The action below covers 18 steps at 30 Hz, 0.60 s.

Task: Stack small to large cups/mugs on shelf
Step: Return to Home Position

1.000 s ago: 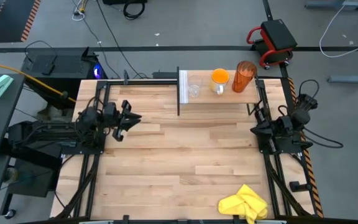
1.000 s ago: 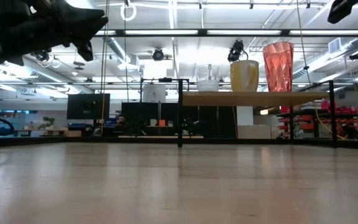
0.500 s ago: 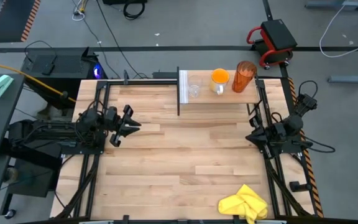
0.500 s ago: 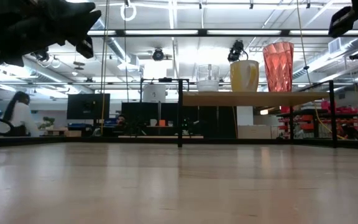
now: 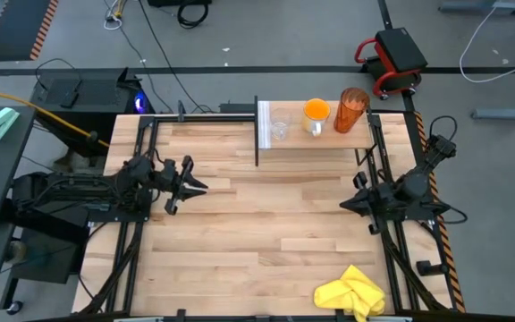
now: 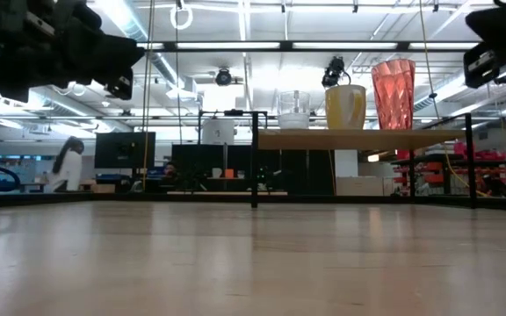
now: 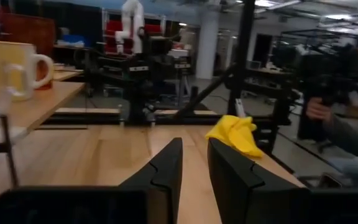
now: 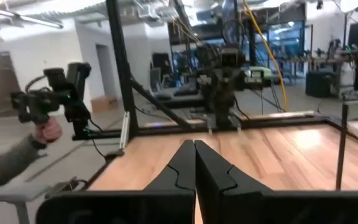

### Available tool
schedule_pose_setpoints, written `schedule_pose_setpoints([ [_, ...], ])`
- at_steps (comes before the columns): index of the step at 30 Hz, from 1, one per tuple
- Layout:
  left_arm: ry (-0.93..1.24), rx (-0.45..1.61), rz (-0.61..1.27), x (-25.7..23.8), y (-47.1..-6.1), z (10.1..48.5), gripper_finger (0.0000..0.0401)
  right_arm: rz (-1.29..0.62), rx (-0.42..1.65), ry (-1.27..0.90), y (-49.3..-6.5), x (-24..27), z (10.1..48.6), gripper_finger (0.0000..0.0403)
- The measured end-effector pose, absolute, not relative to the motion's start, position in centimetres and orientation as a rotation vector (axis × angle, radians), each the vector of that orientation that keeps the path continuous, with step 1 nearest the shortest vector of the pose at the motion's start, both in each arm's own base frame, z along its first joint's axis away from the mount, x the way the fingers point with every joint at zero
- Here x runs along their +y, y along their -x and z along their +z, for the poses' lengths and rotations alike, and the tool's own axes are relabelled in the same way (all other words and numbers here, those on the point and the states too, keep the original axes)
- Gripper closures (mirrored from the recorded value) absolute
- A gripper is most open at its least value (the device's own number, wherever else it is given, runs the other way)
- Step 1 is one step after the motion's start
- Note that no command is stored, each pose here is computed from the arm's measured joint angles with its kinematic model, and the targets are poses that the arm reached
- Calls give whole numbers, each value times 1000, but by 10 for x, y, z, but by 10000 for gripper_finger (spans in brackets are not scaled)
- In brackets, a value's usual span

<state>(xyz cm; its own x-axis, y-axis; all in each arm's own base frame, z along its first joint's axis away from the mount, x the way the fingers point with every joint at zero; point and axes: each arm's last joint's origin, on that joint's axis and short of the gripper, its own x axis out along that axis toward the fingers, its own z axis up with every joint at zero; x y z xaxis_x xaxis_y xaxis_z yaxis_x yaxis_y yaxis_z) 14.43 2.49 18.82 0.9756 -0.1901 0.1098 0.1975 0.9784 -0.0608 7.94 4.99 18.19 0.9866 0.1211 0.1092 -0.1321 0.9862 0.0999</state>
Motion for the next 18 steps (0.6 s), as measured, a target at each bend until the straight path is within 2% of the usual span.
schedule_pose_setpoints([
  [5, 149, -121, -158, 28, -144, 190, 310, 122, -105, -117, -79, 50, 182, 397],
  [8, 149, -210, -162, 29, -140, 200, 311, 122, -108, -120, -79, 50, 182, 394],
  [18, 97, -442, -286, 24, -113, 230, 320, 121, -115, -123, -79, 50, 183, 391],
])
